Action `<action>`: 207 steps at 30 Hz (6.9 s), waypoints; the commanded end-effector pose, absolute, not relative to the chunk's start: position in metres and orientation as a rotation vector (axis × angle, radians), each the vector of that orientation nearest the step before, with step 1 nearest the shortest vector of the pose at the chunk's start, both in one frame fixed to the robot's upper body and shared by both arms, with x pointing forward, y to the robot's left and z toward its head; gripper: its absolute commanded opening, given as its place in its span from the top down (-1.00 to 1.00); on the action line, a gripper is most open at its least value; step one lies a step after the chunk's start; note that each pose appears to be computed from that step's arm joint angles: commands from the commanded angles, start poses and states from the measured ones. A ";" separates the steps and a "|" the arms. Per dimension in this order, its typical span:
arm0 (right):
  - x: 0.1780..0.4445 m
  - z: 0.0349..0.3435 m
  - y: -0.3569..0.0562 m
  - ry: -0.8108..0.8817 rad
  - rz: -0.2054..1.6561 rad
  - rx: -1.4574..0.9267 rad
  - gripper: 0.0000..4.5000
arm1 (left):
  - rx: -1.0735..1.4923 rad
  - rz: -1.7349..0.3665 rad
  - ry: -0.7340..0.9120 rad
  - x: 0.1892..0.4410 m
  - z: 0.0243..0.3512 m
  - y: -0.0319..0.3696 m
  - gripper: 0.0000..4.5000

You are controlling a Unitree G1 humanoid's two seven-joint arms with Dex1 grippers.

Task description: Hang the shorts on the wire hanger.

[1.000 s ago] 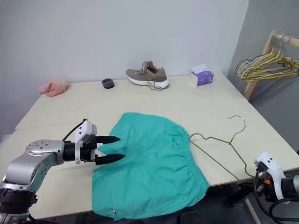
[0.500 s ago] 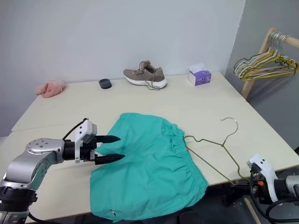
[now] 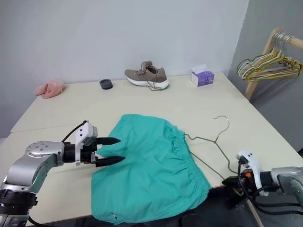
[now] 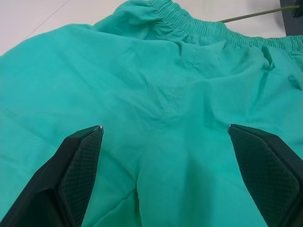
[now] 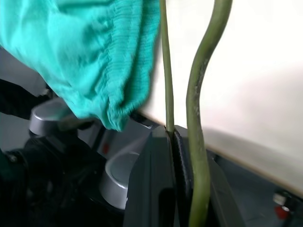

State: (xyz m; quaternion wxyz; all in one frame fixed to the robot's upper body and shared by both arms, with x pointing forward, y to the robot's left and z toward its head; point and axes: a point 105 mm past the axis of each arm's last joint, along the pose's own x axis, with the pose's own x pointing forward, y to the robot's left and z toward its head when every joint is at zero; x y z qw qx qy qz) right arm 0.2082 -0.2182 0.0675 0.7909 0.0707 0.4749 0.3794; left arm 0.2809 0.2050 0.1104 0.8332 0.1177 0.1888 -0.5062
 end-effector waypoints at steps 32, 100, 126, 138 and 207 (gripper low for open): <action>0.280 0.132 -0.128 0.461 1.110 -0.738 1.00 | 0.321 -0.991 0.189 0.312 0.168 0.212 -0.98; 0.230 0.070 -0.108 0.694 1.189 -0.223 -0.71 | 0.452 -1.175 0.311 0.301 0.111 0.185 1.00; 0.307 0.095 -0.152 0.565 0.872 -0.240 0.98 | 0.140 -1.229 0.393 0.261 0.157 0.195 1.00; 0.317 0.112 -0.179 0.553 0.835 -0.268 0.98 | 0.201 -1.227 0.554 0.242 0.145 0.218 1.00; 0.334 0.104 -0.120 0.451 0.950 -0.400 0.99 | 0.371 -1.149 0.637 0.247 0.115 0.244 1.00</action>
